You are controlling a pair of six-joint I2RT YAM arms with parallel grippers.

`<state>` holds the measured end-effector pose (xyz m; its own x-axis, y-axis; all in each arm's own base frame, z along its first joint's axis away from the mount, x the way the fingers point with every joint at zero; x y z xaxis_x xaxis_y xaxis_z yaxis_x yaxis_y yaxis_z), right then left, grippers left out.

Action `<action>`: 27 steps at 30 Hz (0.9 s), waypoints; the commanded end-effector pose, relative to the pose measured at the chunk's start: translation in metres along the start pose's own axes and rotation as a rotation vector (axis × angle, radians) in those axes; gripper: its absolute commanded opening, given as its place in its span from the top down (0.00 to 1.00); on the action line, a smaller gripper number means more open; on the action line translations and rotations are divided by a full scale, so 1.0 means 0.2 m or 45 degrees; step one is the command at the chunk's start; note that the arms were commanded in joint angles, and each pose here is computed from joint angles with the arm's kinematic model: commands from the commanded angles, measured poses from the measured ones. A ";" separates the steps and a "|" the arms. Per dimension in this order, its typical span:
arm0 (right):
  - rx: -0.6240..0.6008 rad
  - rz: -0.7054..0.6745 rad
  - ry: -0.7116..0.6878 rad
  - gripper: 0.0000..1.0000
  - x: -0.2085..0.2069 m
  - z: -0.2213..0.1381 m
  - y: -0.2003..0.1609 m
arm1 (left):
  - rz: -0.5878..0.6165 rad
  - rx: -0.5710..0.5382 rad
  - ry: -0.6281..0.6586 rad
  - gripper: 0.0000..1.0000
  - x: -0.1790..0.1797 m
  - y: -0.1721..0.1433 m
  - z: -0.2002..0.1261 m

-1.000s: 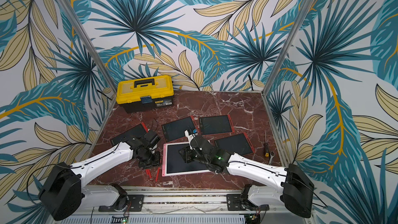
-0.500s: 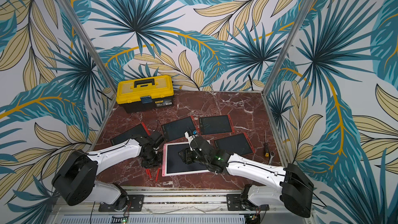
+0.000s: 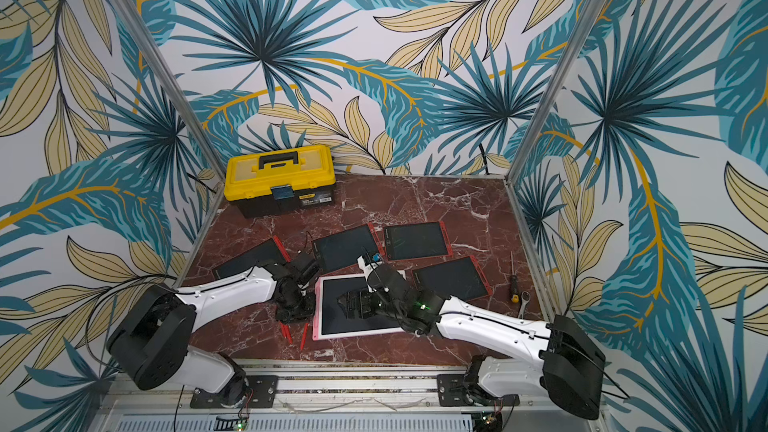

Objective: Place the stylus back onto the writing tablet
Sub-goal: Pick up the stylus from the center of the board.

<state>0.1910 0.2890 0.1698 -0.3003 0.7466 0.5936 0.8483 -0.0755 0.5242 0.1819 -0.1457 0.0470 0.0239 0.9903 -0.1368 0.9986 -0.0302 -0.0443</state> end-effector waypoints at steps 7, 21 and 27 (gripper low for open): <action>0.009 -0.009 -0.053 0.01 -0.06 -0.01 -0.03 | 0.016 -0.019 0.035 0.87 0.01 0.02 0.02; 0.001 -0.017 -0.072 0.01 -0.06 -0.02 -0.02 | -0.005 -0.082 0.044 0.87 0.02 0.06 0.02; -0.049 0.007 -0.127 0.02 -0.10 -0.04 0.00 | -0.002 -0.134 0.020 0.89 0.00 0.08 -0.03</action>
<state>0.1932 0.2798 0.1656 -0.2751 0.7826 0.5584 0.8421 -0.0842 0.5328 0.1889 -0.1446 0.0469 0.0225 0.9928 -0.1179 0.9997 -0.0230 -0.0034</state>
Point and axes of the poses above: each gripper's point midway between its finger pads, its own z axis out along the fingers, its own x axis along the line the jaws close on, y = z × x, the point moved 3 cm from there along -z, back along the fingers, and after that the axes turned 9 degrees about z, right-handed, at the moved point
